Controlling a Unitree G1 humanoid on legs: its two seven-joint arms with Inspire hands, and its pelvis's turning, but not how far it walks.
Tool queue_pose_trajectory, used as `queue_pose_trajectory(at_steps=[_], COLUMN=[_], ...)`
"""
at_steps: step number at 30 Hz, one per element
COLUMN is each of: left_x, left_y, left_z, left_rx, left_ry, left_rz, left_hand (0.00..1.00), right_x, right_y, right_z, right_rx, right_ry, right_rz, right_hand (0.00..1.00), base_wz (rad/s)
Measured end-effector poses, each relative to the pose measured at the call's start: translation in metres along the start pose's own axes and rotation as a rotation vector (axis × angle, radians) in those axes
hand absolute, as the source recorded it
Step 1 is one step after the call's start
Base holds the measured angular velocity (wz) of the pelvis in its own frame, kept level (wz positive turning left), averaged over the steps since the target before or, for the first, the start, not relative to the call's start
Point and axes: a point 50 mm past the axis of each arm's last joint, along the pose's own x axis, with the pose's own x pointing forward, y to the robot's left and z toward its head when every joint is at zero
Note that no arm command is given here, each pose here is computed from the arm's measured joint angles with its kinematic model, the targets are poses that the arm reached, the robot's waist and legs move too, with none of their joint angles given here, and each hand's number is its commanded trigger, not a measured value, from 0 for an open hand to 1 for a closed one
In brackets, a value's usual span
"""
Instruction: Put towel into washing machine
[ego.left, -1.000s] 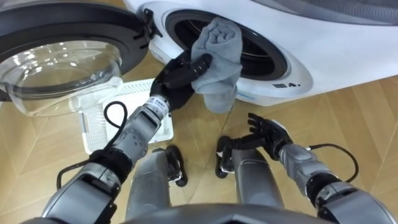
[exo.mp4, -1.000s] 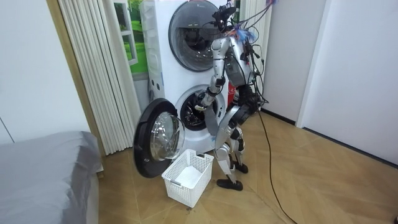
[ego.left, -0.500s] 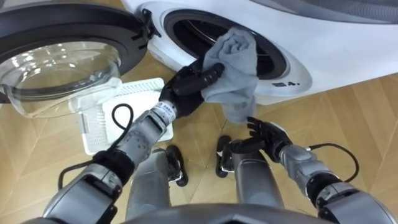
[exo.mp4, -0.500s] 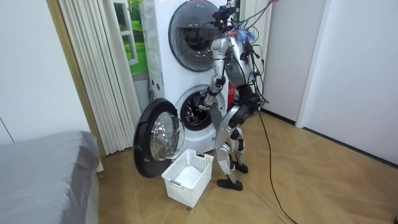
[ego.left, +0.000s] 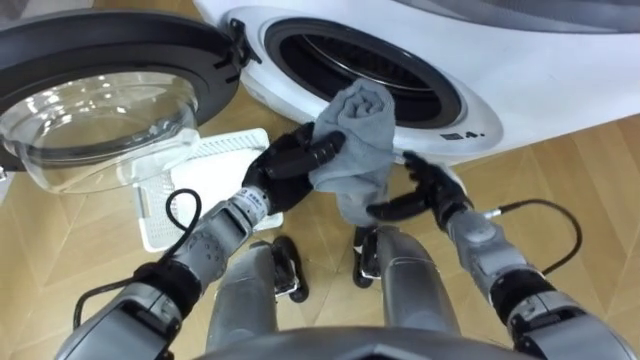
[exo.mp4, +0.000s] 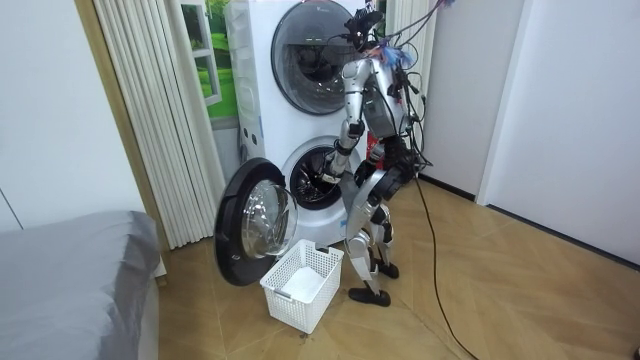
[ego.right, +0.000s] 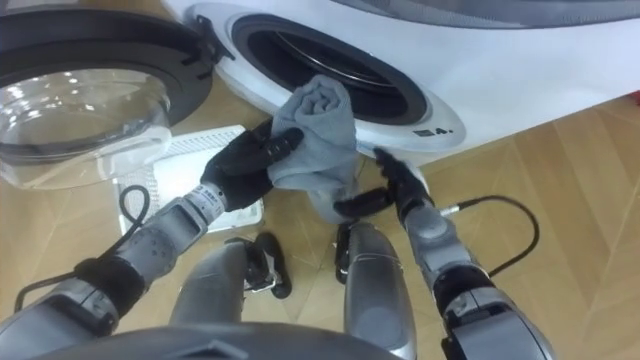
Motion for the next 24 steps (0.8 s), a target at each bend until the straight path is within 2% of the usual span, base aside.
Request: queue_pose_trajectory(at_steps=[13, 19, 24], left_x=[0.002, 0.014, 0.021], left_y=[-0.005, -0.022, -0.040], left_z=[-0.004, -0.013, -0.009], left_rx=[-0.054, -0.143, -0.151], left_ry=[-0.020, -0.054, -0.069], left_rz=[-0.037, -0.109, -0.187], left_hand=[1.00, 1.00, 1.00], right_x=[-0.001, -0.001, 0.000], right_y=[0.001, 0.013, 0.016], right_z=[0.007, 0.008, 0.010], right_rx=[-0.009, 0.011, 0.035], right_ry=[-0.045, -0.043, -0.046], right_rz=[-0.028, 0.019, 0.058], right_hand=[0.00, 0.00, 0.00], base_wz=[-0.02, 0.00, 0.00])
